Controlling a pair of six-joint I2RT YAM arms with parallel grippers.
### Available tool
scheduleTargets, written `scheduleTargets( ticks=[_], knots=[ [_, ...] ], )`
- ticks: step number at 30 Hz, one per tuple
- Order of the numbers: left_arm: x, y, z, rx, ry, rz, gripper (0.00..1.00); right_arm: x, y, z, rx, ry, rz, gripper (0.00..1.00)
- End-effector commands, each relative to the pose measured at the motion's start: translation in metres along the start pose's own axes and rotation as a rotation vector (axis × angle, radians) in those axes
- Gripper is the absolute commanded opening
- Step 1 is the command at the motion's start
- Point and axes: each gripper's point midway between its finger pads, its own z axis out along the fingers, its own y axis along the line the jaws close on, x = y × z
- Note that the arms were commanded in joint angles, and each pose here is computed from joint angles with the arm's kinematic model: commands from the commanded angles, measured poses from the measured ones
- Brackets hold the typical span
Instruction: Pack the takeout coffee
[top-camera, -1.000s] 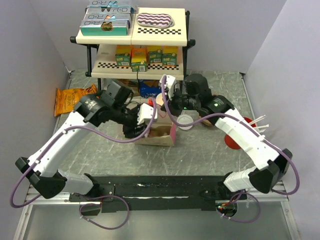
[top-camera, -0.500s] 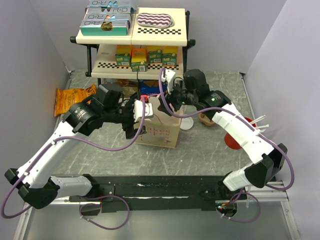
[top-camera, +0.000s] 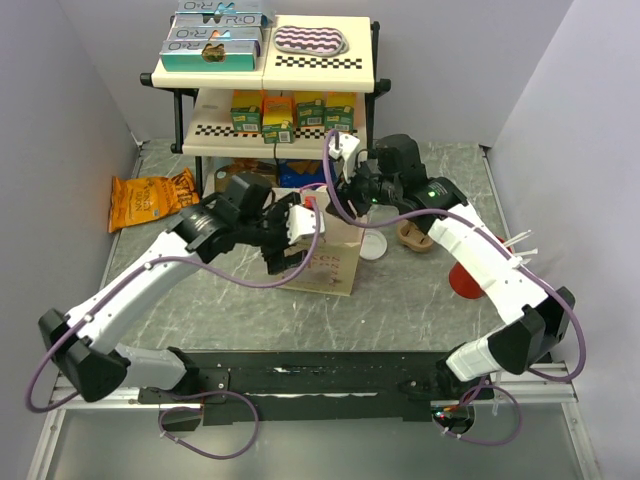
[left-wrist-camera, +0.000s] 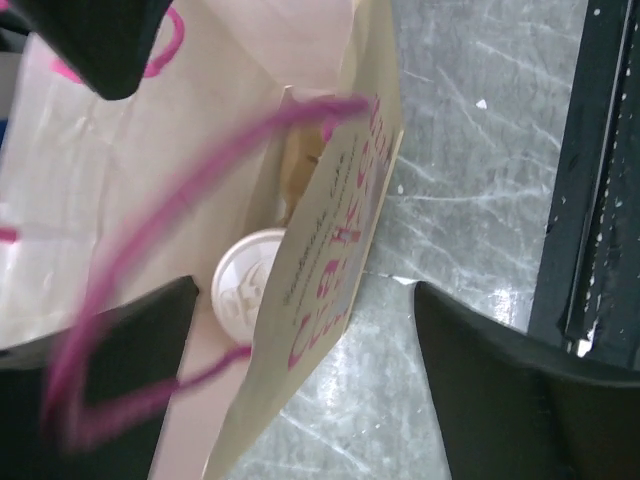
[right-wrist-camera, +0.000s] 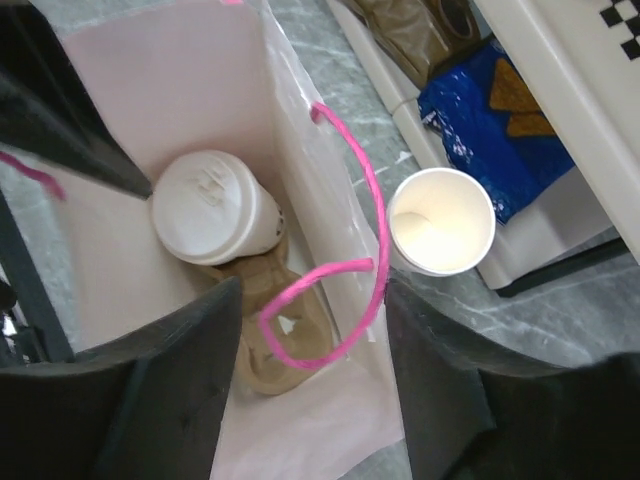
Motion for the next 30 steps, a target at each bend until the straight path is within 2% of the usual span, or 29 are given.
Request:
scheduleTargets(
  ticks=[1, 3, 4, 5, 7, 8, 9, 12, 19, 26, 27, 28, 30],
  knots=[
    [-0.027, 0.014, 0.0, -0.022, -0.066, 0.029, 0.84, 0.014, -0.008, 0.01, -0.015, 0.033, -0.002, 0.53],
    [-0.034, 0.011, -0.006, -0.004, -0.079, 0.022, 0.72, 0.012, -0.007, 0.008, -0.024, 0.026, -0.013, 0.44],
    [-0.04, 0.011, -0.012, -0.006, -0.094, 0.028, 0.67, 0.011, -0.006, 0.008, -0.03, 0.024, -0.017, 0.28],
    [-0.042, 0.009, -0.015, -0.002, -0.103, 0.033, 0.61, 0.009, -0.006, 0.006, -0.032, 0.019, -0.022, 0.2],
    [-0.049, 0.007, -0.024, -0.001, -0.123, 0.041, 0.38, 0.007, -0.004, 0.007, -0.043, 0.015, -0.021, 0.0],
    [-0.051, 0.006, -0.027, -0.001, -0.128, 0.042, 0.27, 0.002, -0.005, 0.005, -0.042, 0.007, -0.018, 0.0],
    [-0.053, 0.006, -0.03, 0.0, -0.133, 0.042, 0.16, -0.003, -0.005, 0.003, -0.041, -0.005, -0.018, 0.0],
    [-0.064, 0.007, -0.044, -0.018, -0.149, 0.053, 0.01, -0.029, -0.004, -0.008, -0.038, -0.068, -0.029, 0.0],
    [-0.07, 0.007, -0.064, -0.051, -0.153, 0.077, 0.01, -0.056, -0.005, -0.023, -0.021, -0.128, -0.034, 0.0],
    [-0.063, -0.002, -0.072, -0.044, -0.146, 0.075, 0.01, -0.05, 0.001, -0.023, -0.039, -0.122, 0.002, 0.0],
    [-0.062, -0.005, -0.073, -0.039, -0.144, 0.072, 0.01, -0.049, 0.004, -0.022, -0.052, -0.122, 0.002, 0.09],
    [-0.062, -0.007, -0.076, -0.038, -0.148, 0.073, 0.01, -0.046, 0.005, -0.021, -0.06, -0.114, 0.003, 0.21],
    [-0.062, -0.01, -0.077, -0.028, -0.155, 0.071, 0.01, -0.038, 0.008, -0.015, -0.088, -0.087, 0.009, 0.52]
  ],
)
